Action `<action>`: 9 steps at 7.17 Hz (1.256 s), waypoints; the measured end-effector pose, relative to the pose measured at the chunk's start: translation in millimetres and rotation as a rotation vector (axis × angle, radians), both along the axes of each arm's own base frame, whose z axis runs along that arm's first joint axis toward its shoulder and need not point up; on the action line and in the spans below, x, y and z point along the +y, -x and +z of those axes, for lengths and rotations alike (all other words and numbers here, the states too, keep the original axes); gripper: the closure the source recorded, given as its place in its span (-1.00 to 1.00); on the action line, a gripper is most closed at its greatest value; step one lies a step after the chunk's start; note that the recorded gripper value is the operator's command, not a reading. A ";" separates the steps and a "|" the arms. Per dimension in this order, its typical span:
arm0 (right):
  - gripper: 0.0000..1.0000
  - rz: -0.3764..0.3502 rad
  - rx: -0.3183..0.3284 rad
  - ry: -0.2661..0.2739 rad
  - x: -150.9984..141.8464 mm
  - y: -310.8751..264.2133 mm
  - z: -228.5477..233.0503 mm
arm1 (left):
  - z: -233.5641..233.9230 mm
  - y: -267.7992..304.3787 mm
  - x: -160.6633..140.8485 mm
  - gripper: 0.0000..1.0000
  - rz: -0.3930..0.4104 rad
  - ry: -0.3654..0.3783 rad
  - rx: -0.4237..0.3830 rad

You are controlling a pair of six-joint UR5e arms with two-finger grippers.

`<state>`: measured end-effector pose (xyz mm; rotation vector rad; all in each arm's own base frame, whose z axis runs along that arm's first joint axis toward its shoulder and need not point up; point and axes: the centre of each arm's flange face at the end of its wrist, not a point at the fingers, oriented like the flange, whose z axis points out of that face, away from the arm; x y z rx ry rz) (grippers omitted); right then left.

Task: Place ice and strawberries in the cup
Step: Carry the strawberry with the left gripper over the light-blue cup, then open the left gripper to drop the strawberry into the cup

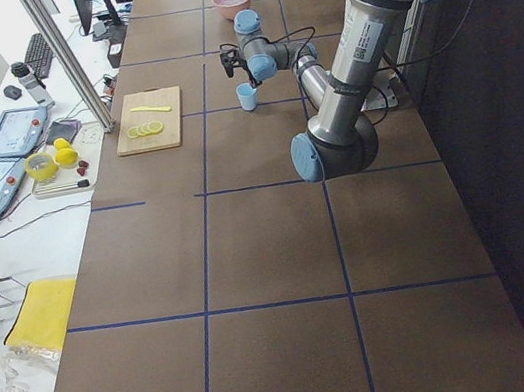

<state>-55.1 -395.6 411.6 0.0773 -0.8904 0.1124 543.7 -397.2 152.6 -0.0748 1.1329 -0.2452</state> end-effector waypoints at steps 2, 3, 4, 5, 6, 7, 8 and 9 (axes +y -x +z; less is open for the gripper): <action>-0.99 0.000 0.000 0.000 -0.2 0.1 -0.3 | -6.2 -5.4 -6.5 0.82 -0.038 -0.021 0.000; -0.99 0.000 -0.001 -0.001 -0.3 0.1 -0.5 | -6.9 -6.5 -8.3 0.30 -0.049 -0.028 -0.002; -0.99 0.000 -0.001 -0.001 -0.3 0.1 -0.6 | -6.1 -8.0 -10.0 -0.16 -0.057 -0.032 -0.004; -0.99 0.000 -0.001 -0.001 -0.3 0.1 -0.6 | -5.2 -8.8 -11.3 -0.43 -0.064 -0.035 -0.007; -0.99 0.000 -0.001 -0.001 -0.3 0.1 -0.6 | -4.7 -9.0 -12.0 -0.54 -0.068 -0.038 -0.008; -0.99 0.000 -0.001 -0.001 -0.4 0.1 -0.5 | -4.3 -9.1 -12.3 -0.61 -0.070 -0.040 -0.010; -0.99 0.000 0.000 0.000 -0.5 0.2 -0.2 | -3.6 -9.2 -12.7 -0.59 -0.071 -0.044 -0.012; -0.99 0.001 0.000 0.001 -0.7 0.0 0.5 | -2.5 -7.0 -14.0 -0.56 -0.074 -0.046 -0.015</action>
